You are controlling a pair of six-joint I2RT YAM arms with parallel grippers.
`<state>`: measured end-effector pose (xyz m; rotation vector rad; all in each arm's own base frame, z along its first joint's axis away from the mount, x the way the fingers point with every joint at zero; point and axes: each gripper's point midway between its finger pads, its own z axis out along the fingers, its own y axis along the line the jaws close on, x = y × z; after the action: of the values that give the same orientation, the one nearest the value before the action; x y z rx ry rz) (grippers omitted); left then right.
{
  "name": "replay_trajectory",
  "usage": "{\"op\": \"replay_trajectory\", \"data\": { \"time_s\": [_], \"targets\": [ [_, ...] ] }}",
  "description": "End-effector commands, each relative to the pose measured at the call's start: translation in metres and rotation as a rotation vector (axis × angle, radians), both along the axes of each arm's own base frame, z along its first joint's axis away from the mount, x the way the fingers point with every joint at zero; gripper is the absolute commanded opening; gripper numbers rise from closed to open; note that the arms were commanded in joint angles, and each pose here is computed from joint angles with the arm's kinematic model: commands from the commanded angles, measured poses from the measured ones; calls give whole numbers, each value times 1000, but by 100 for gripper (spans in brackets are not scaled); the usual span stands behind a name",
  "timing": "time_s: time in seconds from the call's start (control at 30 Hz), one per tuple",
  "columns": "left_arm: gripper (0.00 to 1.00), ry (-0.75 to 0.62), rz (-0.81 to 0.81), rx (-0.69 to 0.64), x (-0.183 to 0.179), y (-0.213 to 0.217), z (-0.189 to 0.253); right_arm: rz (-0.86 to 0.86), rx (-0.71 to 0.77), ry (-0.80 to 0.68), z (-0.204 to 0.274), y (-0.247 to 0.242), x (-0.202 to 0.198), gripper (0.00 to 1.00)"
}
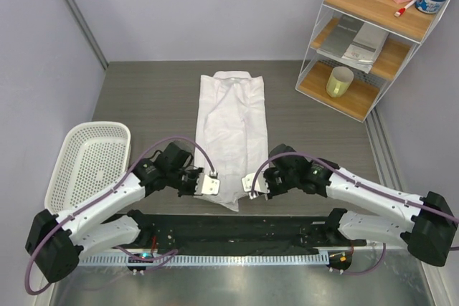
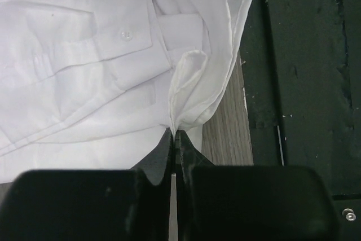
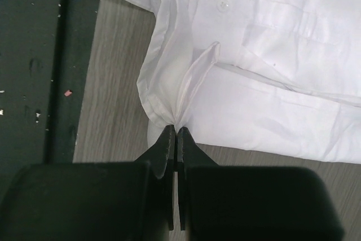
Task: Fold and stack the long sleeve shirts
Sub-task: Fold the shirt
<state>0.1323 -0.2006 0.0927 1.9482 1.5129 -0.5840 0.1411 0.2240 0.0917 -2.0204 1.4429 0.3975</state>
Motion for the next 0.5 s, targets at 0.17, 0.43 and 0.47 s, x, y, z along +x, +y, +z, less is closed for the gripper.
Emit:
{"op": "replay_trajectory", "data": {
  "time_s": [0.17, 0.43, 0.47],
  "targets": [
    [0, -45, 54, -99, 63, -18, 30, 17, 58, -85, 32, 14, 55, 1],
    [0, -144, 104, -145, 177, -27, 62, -57, 83, -145, 53, 7, 169, 2],
    [0, -109, 116, -121, 192, -27, 45, -64, 104, -179, 69, 13, 191, 1]
  ]
}}
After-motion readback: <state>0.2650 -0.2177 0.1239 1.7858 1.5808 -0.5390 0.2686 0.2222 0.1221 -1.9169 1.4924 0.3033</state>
